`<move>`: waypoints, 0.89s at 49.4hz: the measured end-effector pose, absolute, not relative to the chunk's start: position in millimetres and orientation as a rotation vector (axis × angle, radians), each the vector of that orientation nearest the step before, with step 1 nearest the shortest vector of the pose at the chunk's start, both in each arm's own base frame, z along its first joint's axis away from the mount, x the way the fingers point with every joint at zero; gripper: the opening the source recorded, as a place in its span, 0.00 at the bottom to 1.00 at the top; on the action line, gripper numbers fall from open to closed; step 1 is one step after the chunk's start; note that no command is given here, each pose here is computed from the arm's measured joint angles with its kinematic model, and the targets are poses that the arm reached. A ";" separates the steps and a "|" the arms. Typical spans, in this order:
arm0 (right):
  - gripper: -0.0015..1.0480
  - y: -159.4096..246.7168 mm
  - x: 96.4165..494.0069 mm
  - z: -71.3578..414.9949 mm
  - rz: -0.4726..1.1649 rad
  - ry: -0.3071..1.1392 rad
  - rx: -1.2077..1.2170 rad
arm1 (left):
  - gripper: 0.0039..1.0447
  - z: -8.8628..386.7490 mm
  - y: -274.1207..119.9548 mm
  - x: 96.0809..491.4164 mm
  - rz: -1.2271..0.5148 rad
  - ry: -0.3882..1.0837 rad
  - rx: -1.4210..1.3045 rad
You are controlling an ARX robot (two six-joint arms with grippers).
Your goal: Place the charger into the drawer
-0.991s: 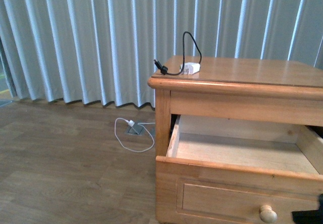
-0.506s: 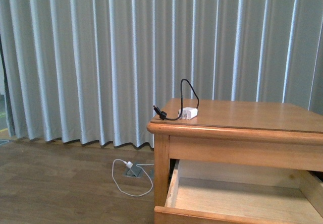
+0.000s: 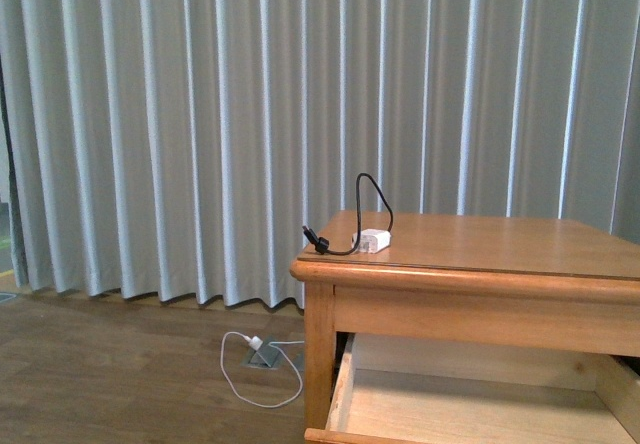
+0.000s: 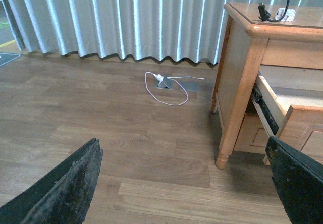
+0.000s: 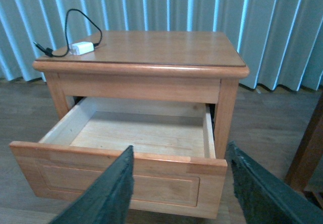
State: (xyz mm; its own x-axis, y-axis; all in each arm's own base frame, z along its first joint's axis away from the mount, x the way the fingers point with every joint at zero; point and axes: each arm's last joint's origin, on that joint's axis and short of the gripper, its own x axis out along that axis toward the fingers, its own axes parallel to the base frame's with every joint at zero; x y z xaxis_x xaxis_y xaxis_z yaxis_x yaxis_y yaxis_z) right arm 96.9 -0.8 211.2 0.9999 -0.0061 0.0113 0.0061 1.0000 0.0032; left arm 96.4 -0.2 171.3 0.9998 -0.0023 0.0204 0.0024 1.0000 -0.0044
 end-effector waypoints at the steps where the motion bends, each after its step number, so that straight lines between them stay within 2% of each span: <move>1: 0.50 -0.7 97.1 208.7 -0.006 -0.007 0.003 | 0.94 171.3 -0.2 96.4 -0.002 -0.020 -0.004; 8: 0.26 -0.3 98.2 195.0 -0.001 0.010 0.002 | 0.94 171.3 -0.2 96.4 -0.002 -0.020 -0.004; 9: 0.27 -0.3 98.2 194.0 -0.002 0.012 0.000 | 0.94 171.3 -0.2 96.4 -0.002 -0.020 -0.004; 25: 0.80 -0.3 98.0 193.4 -0.002 0.008 0.000 | 0.94 171.3 -0.2 96.4 -0.002 -0.020 -0.004; 28: 0.93 -0.3 97.9 193.5 -0.002 0.007 0.001 | 0.94 171.3 -0.2 96.4 -0.002 -0.020 -0.004; 44: 0.92 -0.3 97.9 193.5 -0.002 0.007 0.001 | 0.94 171.3 -0.2 96.4 -0.002 -0.020 -0.004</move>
State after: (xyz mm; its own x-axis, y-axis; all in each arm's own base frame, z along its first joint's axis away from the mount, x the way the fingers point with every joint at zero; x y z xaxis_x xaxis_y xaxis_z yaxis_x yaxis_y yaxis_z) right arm 97.9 -0.3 193.5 1.0000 -0.0023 -0.0071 0.0023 1.0000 0.0006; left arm 96.4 -0.2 171.3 0.9998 -0.0023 0.0204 0.0024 1.0000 -0.0044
